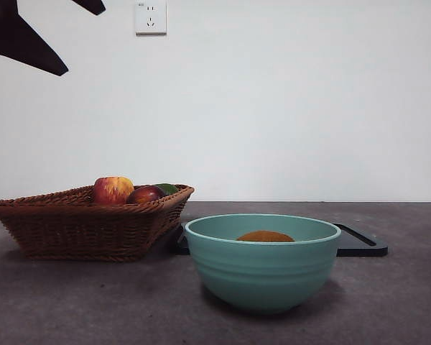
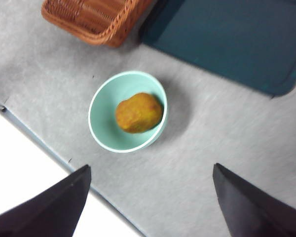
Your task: Pick up the wifruite, put it on the bowl, pick up the plate, put it on desk
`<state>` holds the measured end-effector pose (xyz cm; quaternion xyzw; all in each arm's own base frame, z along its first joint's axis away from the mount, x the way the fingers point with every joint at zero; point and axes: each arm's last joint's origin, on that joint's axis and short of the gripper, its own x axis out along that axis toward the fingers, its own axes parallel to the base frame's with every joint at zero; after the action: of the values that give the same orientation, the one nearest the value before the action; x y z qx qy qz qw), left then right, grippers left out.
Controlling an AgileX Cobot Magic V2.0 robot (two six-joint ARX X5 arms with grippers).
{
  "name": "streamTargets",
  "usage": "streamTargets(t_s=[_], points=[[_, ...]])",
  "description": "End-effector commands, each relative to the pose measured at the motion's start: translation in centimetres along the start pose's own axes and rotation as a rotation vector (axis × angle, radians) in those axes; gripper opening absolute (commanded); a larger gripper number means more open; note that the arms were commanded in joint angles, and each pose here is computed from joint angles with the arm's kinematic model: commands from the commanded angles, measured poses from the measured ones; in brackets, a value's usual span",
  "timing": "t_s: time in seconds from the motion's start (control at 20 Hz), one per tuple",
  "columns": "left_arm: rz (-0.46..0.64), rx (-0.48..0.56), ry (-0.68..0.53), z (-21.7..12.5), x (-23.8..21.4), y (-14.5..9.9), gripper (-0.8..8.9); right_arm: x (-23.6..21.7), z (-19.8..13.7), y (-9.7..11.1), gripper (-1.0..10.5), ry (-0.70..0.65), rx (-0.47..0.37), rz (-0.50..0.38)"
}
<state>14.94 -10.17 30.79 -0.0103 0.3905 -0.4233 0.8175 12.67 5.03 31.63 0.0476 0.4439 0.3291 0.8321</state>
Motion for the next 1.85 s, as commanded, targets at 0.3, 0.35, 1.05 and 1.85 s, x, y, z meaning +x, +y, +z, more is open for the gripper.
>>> streamTargets(t_s=[0.3, 0.35, 1.05, 1.85], points=[[-0.011, 0.031, -0.015, 0.4, 0.0, -0.1, 3.75, 5.6, -0.1, -0.4, 3.6, 0.039, 0.139, 0.038], [-0.011, 0.031, -0.015, 0.4, 0.0, -0.1, 3.75, 6.4, 0.0, -0.3, 3.6, 0.052, 0.139, 0.010], [-0.011, 0.028, -0.011, 0.3, 0.0, -0.1, 3.75, 16.7, 0.7, 0.9, 2.0, 0.193, 0.071, -0.204], [-0.011, 0.028, -0.010, 0.3, 0.0, -0.1, 3.75, 18.9, 0.9, 0.5, 0.1, 0.188, 0.065, -0.215]])
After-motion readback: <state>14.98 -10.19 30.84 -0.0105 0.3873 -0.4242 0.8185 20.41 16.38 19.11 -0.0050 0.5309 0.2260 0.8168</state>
